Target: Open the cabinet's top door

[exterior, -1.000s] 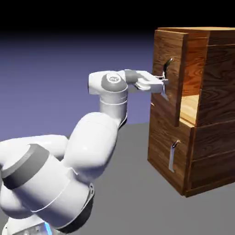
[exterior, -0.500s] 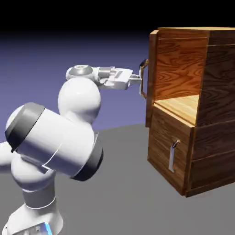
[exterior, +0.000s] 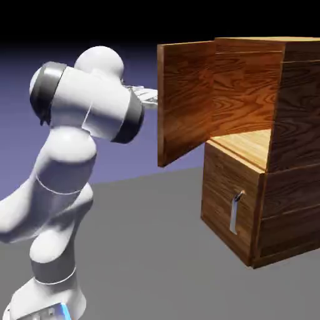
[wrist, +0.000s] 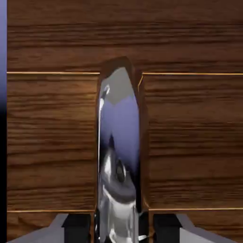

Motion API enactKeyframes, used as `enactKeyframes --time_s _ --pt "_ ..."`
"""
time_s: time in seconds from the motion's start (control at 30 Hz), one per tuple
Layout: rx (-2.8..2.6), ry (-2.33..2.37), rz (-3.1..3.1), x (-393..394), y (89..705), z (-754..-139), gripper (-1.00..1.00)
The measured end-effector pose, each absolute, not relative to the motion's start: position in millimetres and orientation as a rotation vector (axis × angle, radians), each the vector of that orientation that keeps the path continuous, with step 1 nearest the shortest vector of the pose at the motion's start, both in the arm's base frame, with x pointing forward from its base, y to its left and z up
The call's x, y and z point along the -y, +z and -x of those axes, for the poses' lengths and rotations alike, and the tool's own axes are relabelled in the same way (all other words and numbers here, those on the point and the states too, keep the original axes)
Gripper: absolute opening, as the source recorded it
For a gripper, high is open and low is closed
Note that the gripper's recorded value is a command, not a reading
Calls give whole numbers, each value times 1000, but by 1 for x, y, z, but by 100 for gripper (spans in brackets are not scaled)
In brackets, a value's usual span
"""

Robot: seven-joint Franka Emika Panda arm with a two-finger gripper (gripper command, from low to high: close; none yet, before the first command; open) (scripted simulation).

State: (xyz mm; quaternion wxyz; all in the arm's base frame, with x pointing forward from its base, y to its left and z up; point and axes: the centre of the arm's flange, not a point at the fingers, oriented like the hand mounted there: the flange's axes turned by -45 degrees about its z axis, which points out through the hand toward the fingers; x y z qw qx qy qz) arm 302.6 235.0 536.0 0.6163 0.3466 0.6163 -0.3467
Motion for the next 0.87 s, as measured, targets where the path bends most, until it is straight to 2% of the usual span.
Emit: enactKeyframes --time_s 0.87 --pt "-1239 -1161 -1161 -372 536 -332 -100"
